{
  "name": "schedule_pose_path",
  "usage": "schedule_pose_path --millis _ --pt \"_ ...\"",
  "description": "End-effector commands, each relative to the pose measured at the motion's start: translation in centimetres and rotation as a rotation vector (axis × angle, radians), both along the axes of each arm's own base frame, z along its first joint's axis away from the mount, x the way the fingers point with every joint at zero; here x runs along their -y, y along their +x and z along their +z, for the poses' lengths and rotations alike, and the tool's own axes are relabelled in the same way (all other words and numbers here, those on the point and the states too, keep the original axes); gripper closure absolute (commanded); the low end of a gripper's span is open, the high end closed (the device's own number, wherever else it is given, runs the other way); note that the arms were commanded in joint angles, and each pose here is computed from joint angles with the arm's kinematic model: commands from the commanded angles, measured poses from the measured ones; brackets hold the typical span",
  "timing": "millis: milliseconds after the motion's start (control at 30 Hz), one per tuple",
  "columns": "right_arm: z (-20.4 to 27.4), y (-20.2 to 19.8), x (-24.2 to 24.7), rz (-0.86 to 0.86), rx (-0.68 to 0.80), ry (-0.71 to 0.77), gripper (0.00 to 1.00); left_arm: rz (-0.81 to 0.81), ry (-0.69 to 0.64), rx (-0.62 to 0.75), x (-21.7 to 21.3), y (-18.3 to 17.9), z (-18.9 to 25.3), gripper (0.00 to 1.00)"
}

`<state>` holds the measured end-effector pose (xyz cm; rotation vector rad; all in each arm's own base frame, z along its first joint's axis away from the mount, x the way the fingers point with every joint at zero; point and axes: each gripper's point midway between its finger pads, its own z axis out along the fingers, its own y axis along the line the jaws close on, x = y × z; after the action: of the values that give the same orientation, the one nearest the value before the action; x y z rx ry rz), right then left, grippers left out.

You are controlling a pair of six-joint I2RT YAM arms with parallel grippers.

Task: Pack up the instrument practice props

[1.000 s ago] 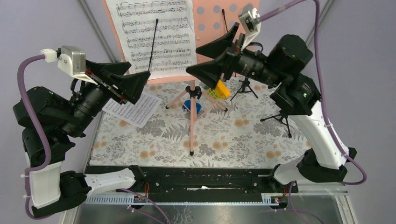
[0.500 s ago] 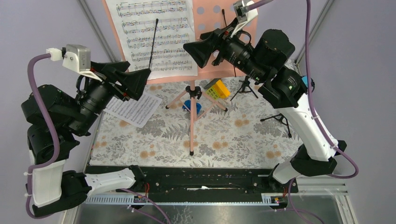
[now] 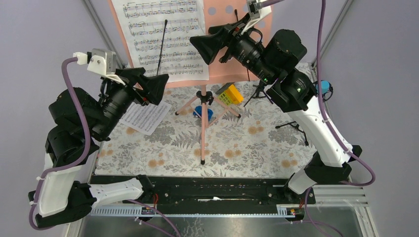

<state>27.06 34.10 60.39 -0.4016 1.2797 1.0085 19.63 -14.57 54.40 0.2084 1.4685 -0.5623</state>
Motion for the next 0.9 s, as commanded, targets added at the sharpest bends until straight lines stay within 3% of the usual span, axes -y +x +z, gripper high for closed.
schedule_pose_path --millis 0,333,867 --pt "2.6 -0.2 0.5 -0.021 0.056 0.076 0.14 0.053 -0.043 0.040 -0.6 0.6 1.4 0.15" --pt "1.4 0.1 -0.6 0.010 0.043 0.052 0.15 0.077 -0.015 0.049 -0.1 1.5 1.1 0.15" --pt "-0.4 -1.0 -2.3 0.116 0.033 0.006 0.35 0.122 0.063 0.048 0.4 2.9 -0.4 0.13"
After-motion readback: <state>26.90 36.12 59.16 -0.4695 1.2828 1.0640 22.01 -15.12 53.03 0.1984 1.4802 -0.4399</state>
